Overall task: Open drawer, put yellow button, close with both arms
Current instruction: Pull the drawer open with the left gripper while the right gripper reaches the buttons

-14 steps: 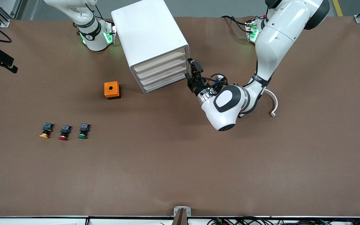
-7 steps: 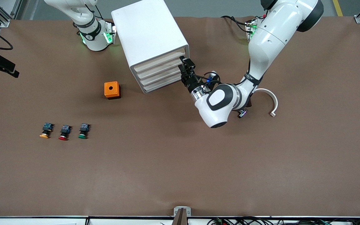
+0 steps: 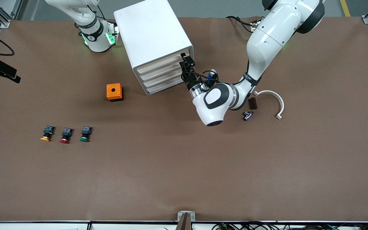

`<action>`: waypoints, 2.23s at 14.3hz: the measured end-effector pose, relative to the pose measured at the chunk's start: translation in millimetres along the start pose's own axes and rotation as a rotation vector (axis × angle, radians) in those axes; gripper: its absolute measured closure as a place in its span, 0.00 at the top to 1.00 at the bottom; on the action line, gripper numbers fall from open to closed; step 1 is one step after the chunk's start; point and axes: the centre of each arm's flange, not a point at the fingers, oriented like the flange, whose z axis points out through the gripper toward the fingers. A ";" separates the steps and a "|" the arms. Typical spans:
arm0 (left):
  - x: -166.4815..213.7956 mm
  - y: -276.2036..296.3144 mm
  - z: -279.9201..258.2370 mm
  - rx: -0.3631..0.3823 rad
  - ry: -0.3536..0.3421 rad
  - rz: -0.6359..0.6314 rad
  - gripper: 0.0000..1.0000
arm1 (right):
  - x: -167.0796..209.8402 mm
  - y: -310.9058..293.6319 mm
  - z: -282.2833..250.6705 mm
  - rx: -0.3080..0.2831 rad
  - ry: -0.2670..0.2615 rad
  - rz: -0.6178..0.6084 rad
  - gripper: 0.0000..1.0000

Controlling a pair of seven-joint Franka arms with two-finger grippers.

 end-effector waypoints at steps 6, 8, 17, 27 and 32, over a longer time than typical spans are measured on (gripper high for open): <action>-7.0 2.5 28.1 0.021 0.034 -0.013 0.49 | 14.8 0.2 11.4 -0.004 -0.015 0.001 1.00; -7.1 2.9 29.8 0.022 0.036 -0.015 0.26 | 19.9 0.4 20.5 -0.006 -0.031 0.002 1.00; 4.2 5.8 5.3 0.018 -0.005 -0.058 0.10 | 43.1 13.1 60.7 -0.017 -0.080 0.025 1.00; 52.6 1.4 -110.7 -0.033 -0.202 -0.076 0.10 | 38.7 83.7 206.0 -0.064 0.069 -0.003 1.00; 65.4 -1.4 -135.4 -0.046 -0.246 -0.074 0.10 | 18.5 110.6 314.5 -0.077 0.122 0.022 1.00</action>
